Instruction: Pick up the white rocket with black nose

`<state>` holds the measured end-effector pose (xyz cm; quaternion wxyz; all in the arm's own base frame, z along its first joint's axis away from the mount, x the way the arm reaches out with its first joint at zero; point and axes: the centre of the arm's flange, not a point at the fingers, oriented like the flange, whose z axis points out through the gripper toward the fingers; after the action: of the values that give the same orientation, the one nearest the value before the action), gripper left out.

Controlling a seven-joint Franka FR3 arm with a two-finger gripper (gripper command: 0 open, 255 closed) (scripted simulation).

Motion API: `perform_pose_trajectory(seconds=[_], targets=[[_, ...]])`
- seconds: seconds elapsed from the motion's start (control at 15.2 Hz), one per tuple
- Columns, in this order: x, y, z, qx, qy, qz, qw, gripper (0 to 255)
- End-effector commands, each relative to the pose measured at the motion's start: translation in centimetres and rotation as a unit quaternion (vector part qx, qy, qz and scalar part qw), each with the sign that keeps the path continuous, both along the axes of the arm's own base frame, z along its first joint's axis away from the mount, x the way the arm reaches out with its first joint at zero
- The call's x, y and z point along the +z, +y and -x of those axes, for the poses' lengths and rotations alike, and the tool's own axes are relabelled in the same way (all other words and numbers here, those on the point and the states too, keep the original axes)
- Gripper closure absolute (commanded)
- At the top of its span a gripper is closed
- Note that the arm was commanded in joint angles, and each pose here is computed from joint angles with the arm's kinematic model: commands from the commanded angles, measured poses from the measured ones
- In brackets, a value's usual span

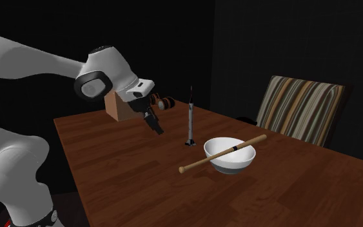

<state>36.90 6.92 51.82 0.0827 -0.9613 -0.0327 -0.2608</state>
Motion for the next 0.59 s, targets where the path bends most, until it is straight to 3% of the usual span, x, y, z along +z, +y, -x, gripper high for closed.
perform_pose_trajectory(seconds=[0.0, 0.53], targets=[[-1.6, 1.1, -1.3, -0.001, -0.026, -0.005, 0.9997, 0], [-8.1, 5.8, -7.1, -0.002, -0.112, -0.023, 0.9934, 0]])
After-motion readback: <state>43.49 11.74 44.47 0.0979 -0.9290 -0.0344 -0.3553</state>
